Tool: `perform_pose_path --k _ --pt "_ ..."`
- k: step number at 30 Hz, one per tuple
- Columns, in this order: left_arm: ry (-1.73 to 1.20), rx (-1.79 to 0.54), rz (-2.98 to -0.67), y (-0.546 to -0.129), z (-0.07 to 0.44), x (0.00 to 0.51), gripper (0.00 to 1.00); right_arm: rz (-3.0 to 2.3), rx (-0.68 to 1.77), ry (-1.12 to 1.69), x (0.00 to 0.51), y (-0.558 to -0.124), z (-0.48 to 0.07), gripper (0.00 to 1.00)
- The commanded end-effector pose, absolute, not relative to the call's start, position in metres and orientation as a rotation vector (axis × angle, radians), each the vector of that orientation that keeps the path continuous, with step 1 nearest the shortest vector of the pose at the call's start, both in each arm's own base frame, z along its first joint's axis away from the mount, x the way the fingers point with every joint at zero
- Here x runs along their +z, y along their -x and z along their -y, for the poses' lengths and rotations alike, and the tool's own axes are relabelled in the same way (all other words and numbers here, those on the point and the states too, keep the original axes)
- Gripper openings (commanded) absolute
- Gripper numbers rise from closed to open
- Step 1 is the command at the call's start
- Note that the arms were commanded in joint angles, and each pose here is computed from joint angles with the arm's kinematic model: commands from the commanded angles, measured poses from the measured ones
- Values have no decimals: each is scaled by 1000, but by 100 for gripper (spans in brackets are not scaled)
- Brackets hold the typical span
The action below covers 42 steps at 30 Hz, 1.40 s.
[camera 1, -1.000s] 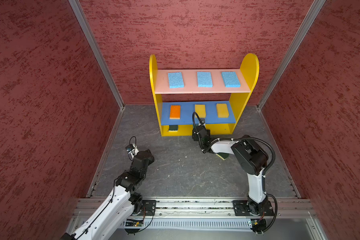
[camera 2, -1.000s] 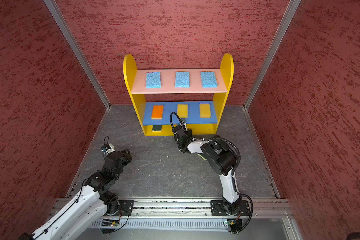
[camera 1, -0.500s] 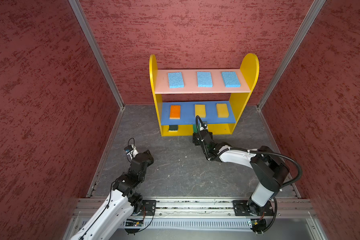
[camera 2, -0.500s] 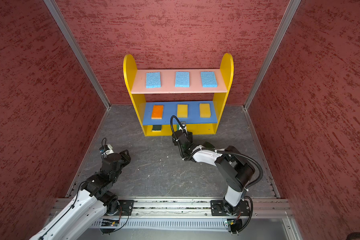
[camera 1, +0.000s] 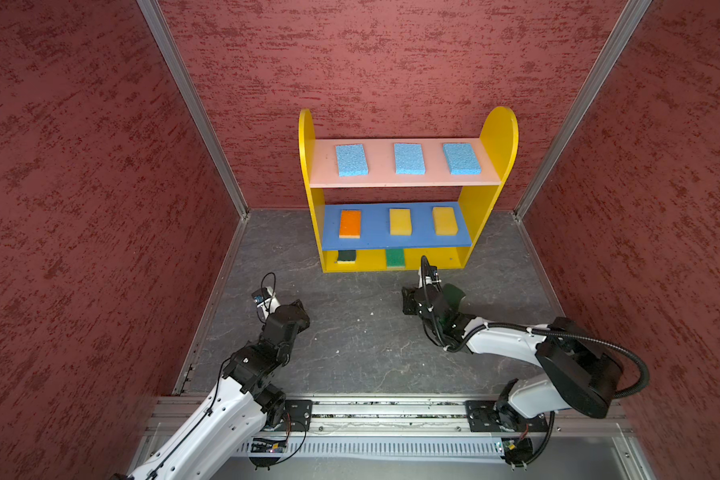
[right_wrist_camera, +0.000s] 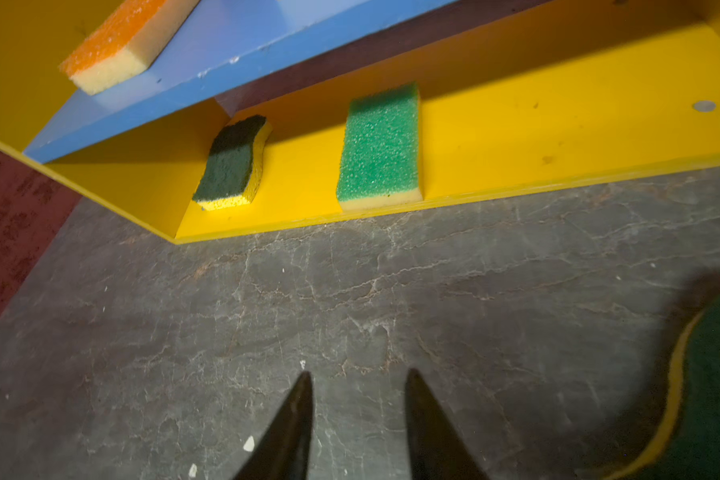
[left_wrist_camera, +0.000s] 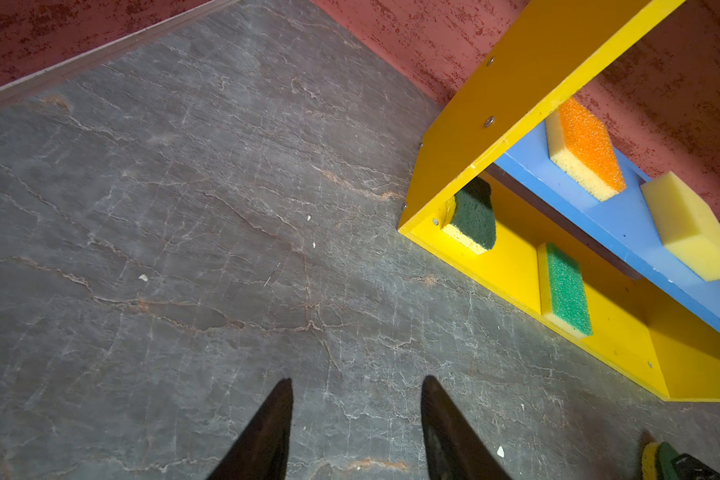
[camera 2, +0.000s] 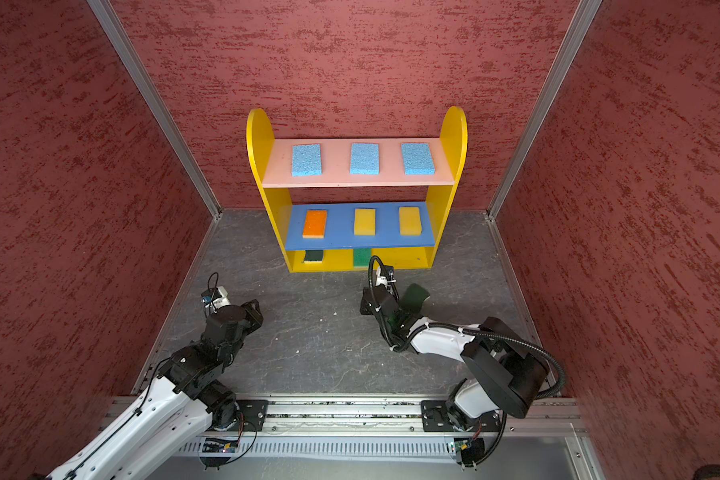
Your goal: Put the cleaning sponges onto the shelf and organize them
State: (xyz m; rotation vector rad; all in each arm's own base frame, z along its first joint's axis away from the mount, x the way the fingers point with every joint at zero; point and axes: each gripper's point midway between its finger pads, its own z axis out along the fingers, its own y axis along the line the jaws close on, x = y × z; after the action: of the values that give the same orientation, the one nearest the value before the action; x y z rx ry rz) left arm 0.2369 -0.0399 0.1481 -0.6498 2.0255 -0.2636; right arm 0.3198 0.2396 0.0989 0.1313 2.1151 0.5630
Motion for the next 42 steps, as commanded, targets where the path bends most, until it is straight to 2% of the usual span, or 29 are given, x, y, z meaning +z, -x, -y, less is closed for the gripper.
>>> perform_pose_path --k 1,4,6,14,28,42 --pt "659 -278 -2023 -236 42 153 50 -2052 803 -195 111 -319 -258 19" --pt "664 -277 -2019 -237 41 154 50 -2045 887 -208 104 -319 -261 5" --pt "666 -276 -2017 -237 41 154 50 -2050 923 -221 98 -321 -263 0" --pt "656 -261 -2032 -243 45 149 51 -2056 1044 -293 73 -339 -267 0" --pt "683 -275 -2038 -255 46 143 51 -2024 1085 -500 46 -386 -261 0" --pt "701 -298 -2045 -262 48 132 51 -1957 1025 -680 30 -412 -245 0"
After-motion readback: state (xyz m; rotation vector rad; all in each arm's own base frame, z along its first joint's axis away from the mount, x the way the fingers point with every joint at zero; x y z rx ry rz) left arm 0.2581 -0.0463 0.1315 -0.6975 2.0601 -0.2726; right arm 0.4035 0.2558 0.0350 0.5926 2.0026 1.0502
